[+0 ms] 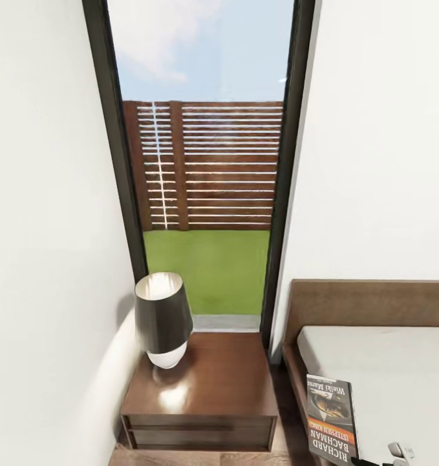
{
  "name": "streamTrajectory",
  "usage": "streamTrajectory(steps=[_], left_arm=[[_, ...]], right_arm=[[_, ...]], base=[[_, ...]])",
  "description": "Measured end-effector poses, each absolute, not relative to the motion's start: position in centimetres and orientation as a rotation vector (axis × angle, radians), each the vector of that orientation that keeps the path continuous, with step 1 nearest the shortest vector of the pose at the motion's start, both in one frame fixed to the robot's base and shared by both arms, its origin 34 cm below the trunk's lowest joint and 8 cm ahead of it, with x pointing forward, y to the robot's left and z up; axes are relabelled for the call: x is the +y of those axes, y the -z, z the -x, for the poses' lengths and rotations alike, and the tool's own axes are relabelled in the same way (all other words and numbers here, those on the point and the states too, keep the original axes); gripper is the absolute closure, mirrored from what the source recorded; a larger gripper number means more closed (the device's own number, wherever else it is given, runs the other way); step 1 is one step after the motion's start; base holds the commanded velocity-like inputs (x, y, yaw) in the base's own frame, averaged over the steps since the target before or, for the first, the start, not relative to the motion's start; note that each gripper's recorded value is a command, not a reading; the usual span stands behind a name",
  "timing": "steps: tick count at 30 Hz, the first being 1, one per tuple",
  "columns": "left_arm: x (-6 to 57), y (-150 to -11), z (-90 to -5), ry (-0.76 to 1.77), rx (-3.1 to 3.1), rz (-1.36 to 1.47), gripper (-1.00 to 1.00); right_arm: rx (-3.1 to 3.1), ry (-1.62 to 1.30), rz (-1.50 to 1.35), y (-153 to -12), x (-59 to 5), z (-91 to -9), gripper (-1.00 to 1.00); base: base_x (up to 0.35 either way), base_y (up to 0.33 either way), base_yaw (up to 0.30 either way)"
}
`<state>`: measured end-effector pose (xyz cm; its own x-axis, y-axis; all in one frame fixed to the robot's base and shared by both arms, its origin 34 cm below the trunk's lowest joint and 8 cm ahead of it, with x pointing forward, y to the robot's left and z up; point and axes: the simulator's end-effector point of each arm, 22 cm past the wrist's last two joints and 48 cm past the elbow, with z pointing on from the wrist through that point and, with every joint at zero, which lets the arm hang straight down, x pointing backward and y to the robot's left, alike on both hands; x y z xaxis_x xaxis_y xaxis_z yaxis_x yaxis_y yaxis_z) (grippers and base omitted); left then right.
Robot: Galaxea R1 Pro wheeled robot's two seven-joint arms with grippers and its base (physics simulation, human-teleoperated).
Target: In the bedroom, move the book from the bed onto either nightstand, and place the two sandals side by side next to the bed.
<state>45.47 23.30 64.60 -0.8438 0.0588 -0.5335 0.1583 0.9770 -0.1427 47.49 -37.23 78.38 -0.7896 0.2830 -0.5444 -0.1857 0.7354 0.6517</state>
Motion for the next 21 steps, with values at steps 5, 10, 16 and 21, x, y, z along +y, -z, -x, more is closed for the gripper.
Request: streamTrajectory(steps=[5,10,16,21], left_arm=[[23.3,-64.6,-45.47,0.245,2.571,-0.153,-1.0],[23.3,-64.6,-45.47,0.245,2.571,-0.153,-1.0],[23.3,-64.6,-45.47,0.245,2.571,-0.153,-1.0],[23.3,-64.6,-45.47,0.245,2.571,-0.153,-1.0]], right_arm=[[2.293,-0.952,-0.073,-78.38,-37.22,-47.49,1.0],[2.293,-0.951,-0.073,-78.38,-37.25,-47.49,1.0],[2.293,-0.952,-0.073,-78.38,-37.24,-47.49,1.0],[2.293,-0.952,-0.073,-78.38,-37.21,-47.49,1.0]], base=[[0.327,0.0,0.0],[0.327,0.0,0.0],[0.327,0.0,0.0],[0.327,0.0,0.0]])
